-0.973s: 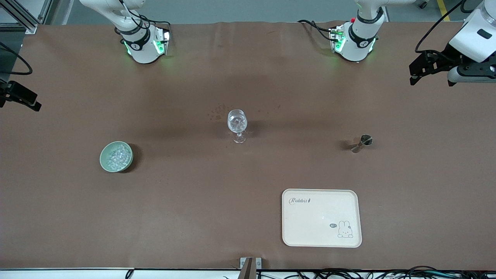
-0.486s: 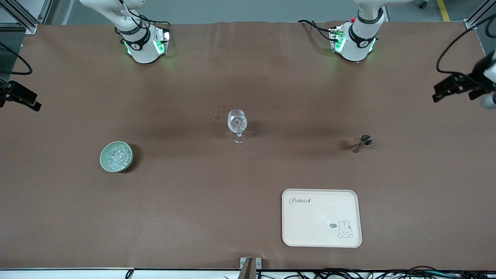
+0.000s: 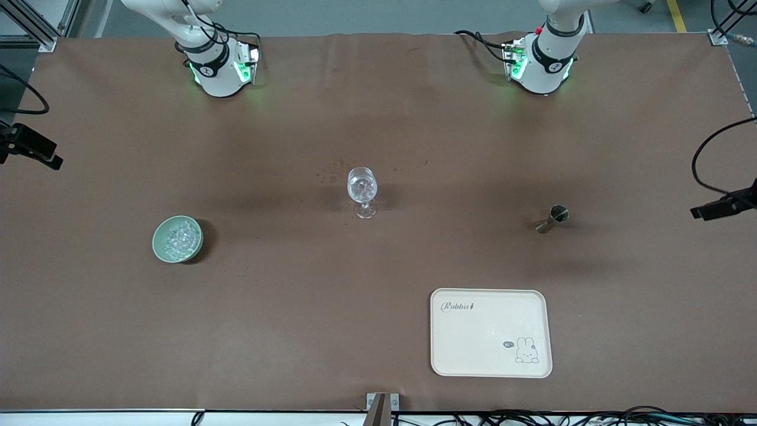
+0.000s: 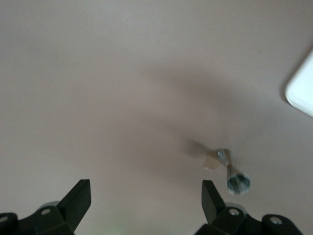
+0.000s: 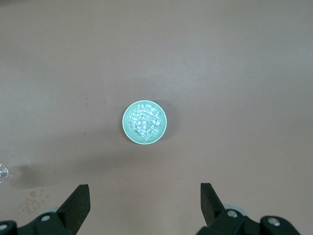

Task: Pour wine and add ice with both arms
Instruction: 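Move the left gripper toward the metal jigger while the right gripper reaches the bowl, then grasp the jigger with the left gripper while the right gripper descends to ice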

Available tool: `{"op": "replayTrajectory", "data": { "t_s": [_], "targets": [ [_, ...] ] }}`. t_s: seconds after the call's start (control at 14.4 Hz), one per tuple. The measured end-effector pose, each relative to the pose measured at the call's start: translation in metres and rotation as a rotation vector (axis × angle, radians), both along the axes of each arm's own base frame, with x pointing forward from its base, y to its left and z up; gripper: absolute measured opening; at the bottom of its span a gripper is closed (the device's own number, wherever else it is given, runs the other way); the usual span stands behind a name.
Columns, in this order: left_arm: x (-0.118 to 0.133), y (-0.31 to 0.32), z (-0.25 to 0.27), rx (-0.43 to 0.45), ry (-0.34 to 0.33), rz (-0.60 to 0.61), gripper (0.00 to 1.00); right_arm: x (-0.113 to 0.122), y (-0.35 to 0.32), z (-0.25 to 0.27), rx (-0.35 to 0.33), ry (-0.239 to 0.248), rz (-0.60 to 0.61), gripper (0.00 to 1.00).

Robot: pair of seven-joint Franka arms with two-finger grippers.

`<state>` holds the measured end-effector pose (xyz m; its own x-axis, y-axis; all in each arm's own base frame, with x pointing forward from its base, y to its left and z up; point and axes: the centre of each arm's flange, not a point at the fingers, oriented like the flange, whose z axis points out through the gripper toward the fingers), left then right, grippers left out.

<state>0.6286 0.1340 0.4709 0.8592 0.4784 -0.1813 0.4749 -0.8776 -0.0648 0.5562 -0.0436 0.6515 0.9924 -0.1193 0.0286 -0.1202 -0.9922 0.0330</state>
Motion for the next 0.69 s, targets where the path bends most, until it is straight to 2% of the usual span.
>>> {"op": "replayTrajectory", "data": {
  "t_s": [0.14, 0.28, 0.49, 0.69],
  "targets": [
    [0.007, -0.003, -0.034, 0.007, 0.057, 0.178, 1.0, 0.0, 0.002, -0.006, 0.007, 0.015, 0.004, 1.0],
    [0.013, -0.009, -0.074, -0.047, 0.119, 0.275, 1.0, 0.007, 0.007, -0.027, 0.022, 0.052, 0.012, 1.0],
    [0.017, -0.007, -0.141, -0.178, 0.22, 0.365, 1.0, 0.036, 0.012, -0.09, 0.042, 0.093, 0.034, 1.0],
    [0.012, 0.011, -0.209, -0.346, 0.313, 0.483, 1.0, 0.055, 0.011, -0.174, 0.042, 0.083, 0.057, 1.0]
  ]
}}
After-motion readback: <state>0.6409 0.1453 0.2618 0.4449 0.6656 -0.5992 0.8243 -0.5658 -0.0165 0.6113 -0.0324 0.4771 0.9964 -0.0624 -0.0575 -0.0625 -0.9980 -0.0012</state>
